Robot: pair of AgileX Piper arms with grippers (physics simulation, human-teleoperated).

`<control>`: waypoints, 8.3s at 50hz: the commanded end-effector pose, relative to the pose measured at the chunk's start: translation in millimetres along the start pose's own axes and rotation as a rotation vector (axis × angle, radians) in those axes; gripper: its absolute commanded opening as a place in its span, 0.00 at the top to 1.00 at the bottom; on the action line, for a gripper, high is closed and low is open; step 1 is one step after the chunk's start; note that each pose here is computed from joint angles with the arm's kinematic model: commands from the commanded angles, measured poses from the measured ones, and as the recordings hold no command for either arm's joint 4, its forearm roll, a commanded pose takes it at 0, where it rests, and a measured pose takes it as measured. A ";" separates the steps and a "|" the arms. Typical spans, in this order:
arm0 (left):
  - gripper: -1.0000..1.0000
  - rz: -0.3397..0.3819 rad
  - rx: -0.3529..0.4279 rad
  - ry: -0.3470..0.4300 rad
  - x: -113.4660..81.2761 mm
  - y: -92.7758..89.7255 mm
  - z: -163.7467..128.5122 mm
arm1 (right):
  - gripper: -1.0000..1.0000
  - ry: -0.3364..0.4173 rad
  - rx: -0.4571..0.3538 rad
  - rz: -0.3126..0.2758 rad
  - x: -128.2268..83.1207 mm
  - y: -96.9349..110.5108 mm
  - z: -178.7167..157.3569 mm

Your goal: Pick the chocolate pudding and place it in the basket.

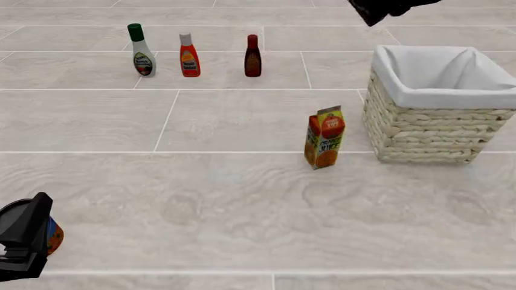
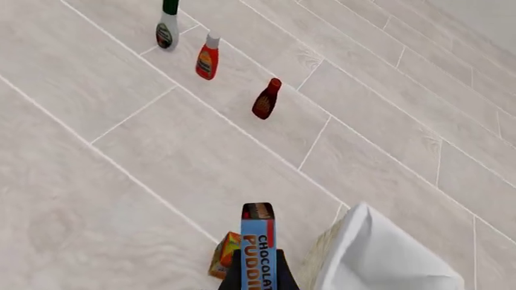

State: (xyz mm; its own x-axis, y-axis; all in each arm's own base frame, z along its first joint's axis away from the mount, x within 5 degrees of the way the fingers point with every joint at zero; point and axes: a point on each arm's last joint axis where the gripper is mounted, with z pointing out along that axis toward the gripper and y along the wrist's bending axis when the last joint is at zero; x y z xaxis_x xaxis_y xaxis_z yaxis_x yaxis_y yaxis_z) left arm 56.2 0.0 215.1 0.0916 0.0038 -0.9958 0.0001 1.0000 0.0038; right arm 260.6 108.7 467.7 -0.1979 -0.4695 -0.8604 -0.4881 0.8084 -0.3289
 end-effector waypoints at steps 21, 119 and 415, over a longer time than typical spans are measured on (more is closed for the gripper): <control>0.00 0.001 -0.001 0.000 0.6 0.1 0.1 | 1.00 0.025 0.175 0.092 20.3 -42.0 -36.6; 0.00 0.001 -0.001 0.000 0.6 0.1 0.0 | 1.00 0.355 0.308 0.130 59.2 -144.3 16.6; 0.00 0.001 -0.001 0.000 0.6 0.1 0.1 | 0.00 0.620 0.217 0.159 148.3 -216.0 138.3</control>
State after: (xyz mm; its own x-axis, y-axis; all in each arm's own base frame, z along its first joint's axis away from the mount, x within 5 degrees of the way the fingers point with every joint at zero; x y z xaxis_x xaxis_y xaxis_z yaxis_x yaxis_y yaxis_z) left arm 56.2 0.0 215.1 0.0916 0.0038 -0.9958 0.0001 1.0000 0.0038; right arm 474.8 -90.3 330.5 -0.7516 -0.4014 -0.5235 -0.2545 0.9086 -0.3312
